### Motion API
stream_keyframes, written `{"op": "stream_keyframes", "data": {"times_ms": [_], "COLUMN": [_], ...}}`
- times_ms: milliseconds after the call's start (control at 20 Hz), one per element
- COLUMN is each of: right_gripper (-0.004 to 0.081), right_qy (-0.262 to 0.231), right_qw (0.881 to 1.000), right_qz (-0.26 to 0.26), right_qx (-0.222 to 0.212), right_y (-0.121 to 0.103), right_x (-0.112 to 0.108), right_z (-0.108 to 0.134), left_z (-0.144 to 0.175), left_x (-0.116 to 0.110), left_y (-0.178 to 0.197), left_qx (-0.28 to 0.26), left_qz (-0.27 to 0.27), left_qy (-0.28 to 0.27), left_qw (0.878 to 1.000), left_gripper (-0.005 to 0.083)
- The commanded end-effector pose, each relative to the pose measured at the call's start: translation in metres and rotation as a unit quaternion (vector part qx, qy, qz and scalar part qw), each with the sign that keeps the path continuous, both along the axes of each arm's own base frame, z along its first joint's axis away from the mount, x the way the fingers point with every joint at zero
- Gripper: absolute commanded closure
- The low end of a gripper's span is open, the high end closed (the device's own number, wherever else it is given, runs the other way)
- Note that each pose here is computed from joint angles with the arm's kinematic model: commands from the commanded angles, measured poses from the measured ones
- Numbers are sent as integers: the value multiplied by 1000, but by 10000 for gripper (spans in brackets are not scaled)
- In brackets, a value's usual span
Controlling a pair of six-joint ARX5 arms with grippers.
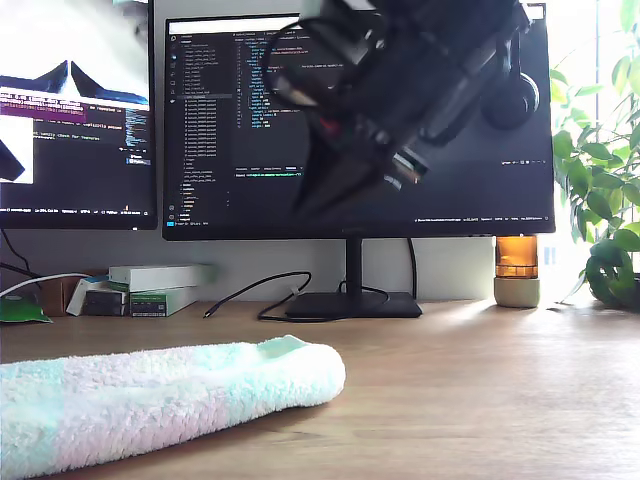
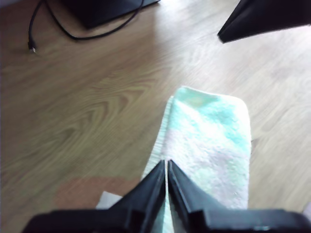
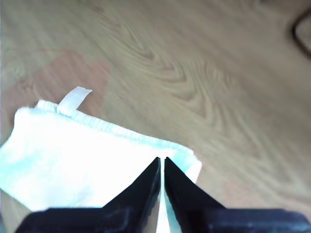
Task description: Fold the tea towel to a neat square and place it to the right
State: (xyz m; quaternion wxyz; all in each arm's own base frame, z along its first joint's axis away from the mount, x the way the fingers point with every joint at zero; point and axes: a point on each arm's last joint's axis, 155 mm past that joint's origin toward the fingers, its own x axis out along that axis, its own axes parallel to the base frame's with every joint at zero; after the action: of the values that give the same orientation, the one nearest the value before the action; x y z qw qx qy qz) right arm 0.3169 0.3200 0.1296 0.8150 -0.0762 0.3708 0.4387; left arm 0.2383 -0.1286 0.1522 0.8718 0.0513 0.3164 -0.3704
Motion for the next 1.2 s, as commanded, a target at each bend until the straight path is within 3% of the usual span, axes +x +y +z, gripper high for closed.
{"op": "stream_keyframes", "data": {"times_ms": [0,250,350,550,700,850,1150], "right_gripper": [782,782,782,782,782,782,782], "right_qy": [35,105,145,208,245,258,245], "right_qw": [999,994,989,978,969,965,968], "right_qz": [-5,11,-11,-28,-28,-33,-48], "right_qx": [4,8,4,0,-14,-25,-16], "right_y": [8,22,22,22,18,13,6], "right_x": [-7,-22,-24,-33,-46,-51,-33], "right_z": [-17,-52,-71,-99,-110,-113,-115], "left_z": [-13,-34,-45,-67,-94,-111,-135], "left_x": [-10,-33,-41,-40,-41,-34,-39], "left_y": [-5,-28,-36,-32,-28,-20,-1], "left_qx": [-2,7,17,65,90,122,194], "left_qz": [-20,-91,-110,-114,-109,-95,-77], "left_qy": [23,72,96,116,165,181,211], "left_qw": [1000,993,989,985,976,971,955], "left_gripper": [797,797,798,797,798,798,798]}}
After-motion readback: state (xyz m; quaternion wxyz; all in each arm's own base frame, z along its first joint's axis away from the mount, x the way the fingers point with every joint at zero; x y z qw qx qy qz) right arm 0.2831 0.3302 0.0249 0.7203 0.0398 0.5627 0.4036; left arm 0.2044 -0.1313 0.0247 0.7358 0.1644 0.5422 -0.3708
